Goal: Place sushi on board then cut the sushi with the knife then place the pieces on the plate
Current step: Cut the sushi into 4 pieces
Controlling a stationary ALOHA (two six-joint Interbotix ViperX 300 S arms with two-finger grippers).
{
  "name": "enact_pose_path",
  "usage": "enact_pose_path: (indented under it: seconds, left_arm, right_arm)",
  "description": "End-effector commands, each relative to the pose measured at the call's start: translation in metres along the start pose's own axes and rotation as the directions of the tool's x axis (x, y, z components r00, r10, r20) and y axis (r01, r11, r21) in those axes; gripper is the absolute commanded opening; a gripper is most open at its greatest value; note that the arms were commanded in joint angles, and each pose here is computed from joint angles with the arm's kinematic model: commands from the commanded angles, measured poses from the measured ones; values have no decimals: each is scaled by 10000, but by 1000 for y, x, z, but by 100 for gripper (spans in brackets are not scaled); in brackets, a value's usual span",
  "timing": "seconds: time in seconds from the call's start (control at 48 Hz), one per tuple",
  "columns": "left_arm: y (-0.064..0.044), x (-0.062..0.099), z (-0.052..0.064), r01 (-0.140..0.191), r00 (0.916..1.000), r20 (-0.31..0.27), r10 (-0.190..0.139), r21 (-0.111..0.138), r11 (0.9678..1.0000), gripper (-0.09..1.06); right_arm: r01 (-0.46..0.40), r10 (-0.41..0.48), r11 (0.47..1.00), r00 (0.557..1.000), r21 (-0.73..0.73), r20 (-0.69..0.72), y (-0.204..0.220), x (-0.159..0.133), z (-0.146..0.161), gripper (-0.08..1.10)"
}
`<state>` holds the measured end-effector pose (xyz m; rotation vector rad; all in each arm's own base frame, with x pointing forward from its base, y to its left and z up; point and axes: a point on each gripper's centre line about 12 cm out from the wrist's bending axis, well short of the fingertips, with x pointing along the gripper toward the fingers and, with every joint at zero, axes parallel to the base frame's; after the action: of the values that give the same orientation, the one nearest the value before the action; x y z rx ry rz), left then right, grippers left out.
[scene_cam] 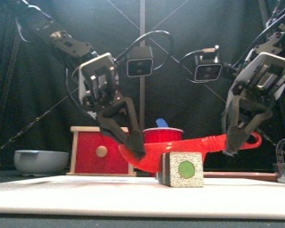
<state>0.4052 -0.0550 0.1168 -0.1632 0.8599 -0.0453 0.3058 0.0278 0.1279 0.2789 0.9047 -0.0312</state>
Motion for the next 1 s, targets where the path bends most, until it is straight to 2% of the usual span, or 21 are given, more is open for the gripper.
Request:
enact_pose_path:
  seconds: [0.021,0.188,0.396,0.521,0.729,0.854,1.0]
  left_arm:
    - [-1,1,9,31,9998,213,-31,-7,10000,40]
    - [-1,3,7,16,9999,138,-15,-55,10000,40]
    - [-10,1,9,193,9996,224,-191,-86,9998,40]
    - [-13,-1,10,265,9992,287,-261,-159,9995,40]
    - [-16,-4,12,327,9989,350,-323,-126,9994,40]
    - [-17,-8,16,367,9980,514,-362,-90,9993,40]
    - [-18,-25,29,446,9953,861,-442,-22,9990,40]
  right_arm:
    - [-31,30,9999,10000,113,54,2,3,3,33]
    - [-164,165,9998,9997,118,-153,10,8,-1,33]
    - [-477,479,9988,9986,100,-215,23,5,-4,33]
    - [-518,520,9986,9985,115,-163,25,5,-2,33]
    - [-539,539,9985,9985,46,-135,25,4,1,33]
    - [-639,639,9979,9979,-65,-105,27,-2,4,33]
    - [-805,811,9964,9965,-269,191,29,-21,17,33]
